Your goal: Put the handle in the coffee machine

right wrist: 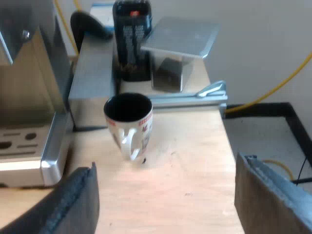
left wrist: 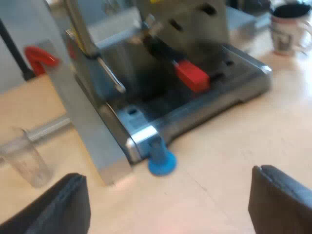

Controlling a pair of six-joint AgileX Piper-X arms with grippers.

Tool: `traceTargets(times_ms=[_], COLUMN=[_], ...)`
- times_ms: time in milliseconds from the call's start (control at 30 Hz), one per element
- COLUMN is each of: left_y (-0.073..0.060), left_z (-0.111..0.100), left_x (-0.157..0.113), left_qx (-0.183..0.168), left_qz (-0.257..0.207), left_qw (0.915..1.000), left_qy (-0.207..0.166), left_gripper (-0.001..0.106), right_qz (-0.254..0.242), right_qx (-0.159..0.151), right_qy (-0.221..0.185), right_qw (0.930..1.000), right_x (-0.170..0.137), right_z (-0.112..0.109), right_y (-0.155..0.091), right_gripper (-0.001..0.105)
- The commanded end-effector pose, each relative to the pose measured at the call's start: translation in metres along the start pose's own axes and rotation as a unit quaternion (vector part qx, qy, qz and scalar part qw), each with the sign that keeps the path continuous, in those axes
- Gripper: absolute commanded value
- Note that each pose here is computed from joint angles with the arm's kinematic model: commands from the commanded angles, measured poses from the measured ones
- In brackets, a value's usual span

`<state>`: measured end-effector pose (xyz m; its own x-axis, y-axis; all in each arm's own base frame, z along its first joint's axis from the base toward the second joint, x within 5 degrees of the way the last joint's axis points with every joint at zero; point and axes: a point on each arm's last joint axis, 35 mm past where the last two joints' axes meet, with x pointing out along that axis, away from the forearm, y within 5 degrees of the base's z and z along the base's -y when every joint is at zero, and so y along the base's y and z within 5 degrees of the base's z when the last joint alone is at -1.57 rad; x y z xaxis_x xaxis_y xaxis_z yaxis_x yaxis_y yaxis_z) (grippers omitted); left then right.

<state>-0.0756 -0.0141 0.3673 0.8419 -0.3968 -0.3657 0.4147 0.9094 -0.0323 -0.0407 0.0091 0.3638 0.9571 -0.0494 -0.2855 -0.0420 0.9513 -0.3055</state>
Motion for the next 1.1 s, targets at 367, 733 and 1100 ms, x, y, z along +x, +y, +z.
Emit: traceTargets(times_ms=[367, 733, 1100], left_y=[0.006, 0.03, 0.048], left_z=[0.001, 0.024, -0.018], left_x=[0.014, 0.045, 0.098], left_qx=[-0.111, -0.061, -0.076], left_qz=[-0.006, 0.097, 0.1], left_qw=[0.9938, 0.9845, 0.9916], left_qy=[0.001, -0.133, -0.031], left_gripper=[0.069, 0.069, 0.069], right_qz=[0.021, 0.04, 0.068], right_qx=[-0.027, -0.008, 0.015], right_qy=[-0.048, -0.063, 0.015], right_qw=[0.9983, 0.9972, 0.9975], right_x=[0.007, 0.043, 0.08], right_z=[0.01, 0.0, -0.037], right_y=[-0.002, 0.001, 0.01], right_gripper=[0.062, 0.062, 0.062])
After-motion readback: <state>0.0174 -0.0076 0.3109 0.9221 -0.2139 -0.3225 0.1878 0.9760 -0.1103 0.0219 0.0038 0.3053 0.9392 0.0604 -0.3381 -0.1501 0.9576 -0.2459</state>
